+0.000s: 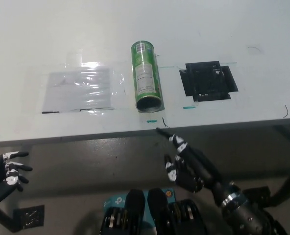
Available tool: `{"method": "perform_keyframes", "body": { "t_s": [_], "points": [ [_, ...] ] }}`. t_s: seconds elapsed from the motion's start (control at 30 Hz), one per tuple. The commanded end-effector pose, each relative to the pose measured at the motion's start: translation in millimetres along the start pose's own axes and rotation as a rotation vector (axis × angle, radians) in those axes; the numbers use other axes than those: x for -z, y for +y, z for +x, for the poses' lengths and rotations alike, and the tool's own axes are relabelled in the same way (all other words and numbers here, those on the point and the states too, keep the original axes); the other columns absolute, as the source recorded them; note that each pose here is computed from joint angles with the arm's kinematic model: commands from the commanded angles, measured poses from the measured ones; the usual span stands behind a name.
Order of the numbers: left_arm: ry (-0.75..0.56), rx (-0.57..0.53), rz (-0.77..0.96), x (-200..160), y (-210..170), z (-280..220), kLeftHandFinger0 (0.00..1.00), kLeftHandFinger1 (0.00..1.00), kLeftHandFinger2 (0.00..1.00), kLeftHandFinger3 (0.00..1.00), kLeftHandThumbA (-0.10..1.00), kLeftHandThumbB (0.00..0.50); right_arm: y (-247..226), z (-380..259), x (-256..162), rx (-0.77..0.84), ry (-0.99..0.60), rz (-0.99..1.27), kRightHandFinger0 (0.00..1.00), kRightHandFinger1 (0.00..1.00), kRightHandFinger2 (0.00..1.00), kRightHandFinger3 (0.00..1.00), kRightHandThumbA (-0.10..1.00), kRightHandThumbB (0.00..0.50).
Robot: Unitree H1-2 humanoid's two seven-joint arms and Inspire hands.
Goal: The robot uses its right hand finger to pull out the chips tray kept inside a container in the middle of the desk
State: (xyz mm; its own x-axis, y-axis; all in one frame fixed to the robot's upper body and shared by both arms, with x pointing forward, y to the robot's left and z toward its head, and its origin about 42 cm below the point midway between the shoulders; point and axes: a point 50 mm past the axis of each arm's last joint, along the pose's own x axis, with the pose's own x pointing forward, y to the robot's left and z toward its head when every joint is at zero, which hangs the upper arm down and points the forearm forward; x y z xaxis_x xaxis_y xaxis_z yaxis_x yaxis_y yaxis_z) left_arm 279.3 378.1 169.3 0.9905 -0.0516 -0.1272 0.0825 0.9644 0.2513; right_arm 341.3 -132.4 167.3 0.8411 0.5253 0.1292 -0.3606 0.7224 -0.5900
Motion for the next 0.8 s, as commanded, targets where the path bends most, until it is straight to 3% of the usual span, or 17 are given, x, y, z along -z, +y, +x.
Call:
{"method": "perform_keyframes", "body": {
  "t_s": [0.0, 0.13, 0.2, 0.3, 0.4, 0.47, 0.57, 0.77],
  "points": [
    [-0.027, 0.007, 0.017, -10.0, 7.8, -2.7, 0.36, 0.40, 0.48, 0.66, -0.10, 0.115, -40.4, 6.1, -24.1, 0.100, -0.114, -0.064, 0.00, 0.05, 1.00, 1.00, -0.10, 0.176],
    [-0.029, 0.003, 0.023, -8.5, 7.9, -5.1, 0.36, 0.40, 0.48, 0.65, -0.10, 0.104, -68.0, -2.9, -27.1, 0.173, -0.154, -0.042, 0.01, 0.06, 1.00, 1.00, -0.10, 0.166],
    [-0.024, 0.004, 0.018, -5.8, 8.7, -5.0, 0.36, 0.40, 0.48, 0.64, -0.10, 0.109, -80.1, -14.1, -27.5, 0.226, -0.157, -0.032, 0.00, 0.01, 1.00, 1.00, -0.10, 0.174],
    [-0.015, 0.003, 0.021, -4.1, 9.7, -6.2, 0.36, 0.40, 0.48, 0.66, -0.10, 0.114, -96.9, -37.2, -23.4, 0.301, -0.113, 0.000, 0.00, 0.01, 0.99, 1.00, -0.10, 0.205],
    [-0.006, 0.000, 0.016, -4.5, 8.0, -7.6, 0.36, 0.40, 0.48, 0.67, -0.10, 0.122, -104.9, -53.4, -19.8, 0.340, -0.070, 0.017, 0.00, 0.00, 0.99, 0.98, -0.10, 0.197],
    [-0.007, 0.000, 0.012, -3.7, 8.3, -7.3, 0.36, 0.40, 0.48, 0.67, -0.10, 0.127, -108.5, -64.3, -11.5, 0.377, -0.040, 0.029, 0.00, 0.00, 0.93, 1.00, -0.10, 0.190],
    [-0.008, 0.003, 0.005, -1.5, 7.6, -5.6, 0.34, 0.39, 0.47, 0.66, -0.10, 0.135, -111.2, -76.2, 0.0, 0.427, -0.009, 0.050, 0.00, 0.00, 0.95, 0.98, -0.10, 0.196],
    [0.000, -0.001, -0.010, 0.1, 6.5, -6.0, 0.34, 0.38, 0.47, 0.66, -0.10, 0.132, -106.2, -98.4, 27.4, 0.532, 0.099, 0.154, 0.00, 0.00, 0.80, 0.95, -0.10, 0.206]
  ]
}}
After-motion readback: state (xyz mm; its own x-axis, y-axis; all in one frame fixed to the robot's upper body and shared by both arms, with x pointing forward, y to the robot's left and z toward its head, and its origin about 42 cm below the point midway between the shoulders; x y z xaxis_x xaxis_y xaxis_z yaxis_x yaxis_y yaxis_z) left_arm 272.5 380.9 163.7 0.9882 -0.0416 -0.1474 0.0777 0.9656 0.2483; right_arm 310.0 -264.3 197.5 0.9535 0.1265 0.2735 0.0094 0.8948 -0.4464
